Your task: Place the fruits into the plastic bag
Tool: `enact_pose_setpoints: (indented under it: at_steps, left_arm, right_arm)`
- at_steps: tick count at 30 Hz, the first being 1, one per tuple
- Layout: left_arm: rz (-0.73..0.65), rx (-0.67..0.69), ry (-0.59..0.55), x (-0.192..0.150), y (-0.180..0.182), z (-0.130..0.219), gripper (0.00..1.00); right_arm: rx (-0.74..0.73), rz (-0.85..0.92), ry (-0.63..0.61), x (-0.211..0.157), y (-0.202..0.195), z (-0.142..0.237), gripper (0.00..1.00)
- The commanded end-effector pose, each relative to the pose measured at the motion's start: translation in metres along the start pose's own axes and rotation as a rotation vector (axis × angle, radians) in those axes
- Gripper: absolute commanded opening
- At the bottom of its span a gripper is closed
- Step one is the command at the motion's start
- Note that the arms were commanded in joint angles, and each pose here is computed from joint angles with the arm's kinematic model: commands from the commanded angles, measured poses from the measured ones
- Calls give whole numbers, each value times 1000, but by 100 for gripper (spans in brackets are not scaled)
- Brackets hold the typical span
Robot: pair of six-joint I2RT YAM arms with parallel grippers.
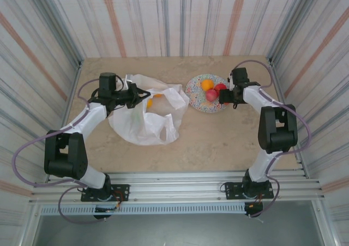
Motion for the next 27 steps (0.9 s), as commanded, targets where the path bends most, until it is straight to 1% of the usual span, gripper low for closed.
enact_pose_setpoints:
  at_steps: [1,12,18,23,27]
  left_arm:
    - [-4,0,2,1,4,2,0]
    - [-1,-2,0,2,4,2,0]
    - [1,-2,-1,2,5,2,0]
    - [5,-3,0,2,5,2,0]
    - [6,-2,2,2,6,2,0]
  right_arm:
    - [22,44,53,0,3,-9,89]
    - [49,73,109,6,7,-33,78]
    - [52,86,117,8,8,-38,75]
    - [50,88,127,8,7,-38,67]
    - [59,86,123,7,9,-31,60]
Point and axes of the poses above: each hand's point on the last joint's axis, 136 mm out from that joint toward the fingers, its own z axis back along the fingers, its own y axis along the line the jaws close on, x = y × z, the point moved 4 cm from there along z, back along the fingers, and after that the axes turned 9 degrees about -z, right-handed, at the moved point
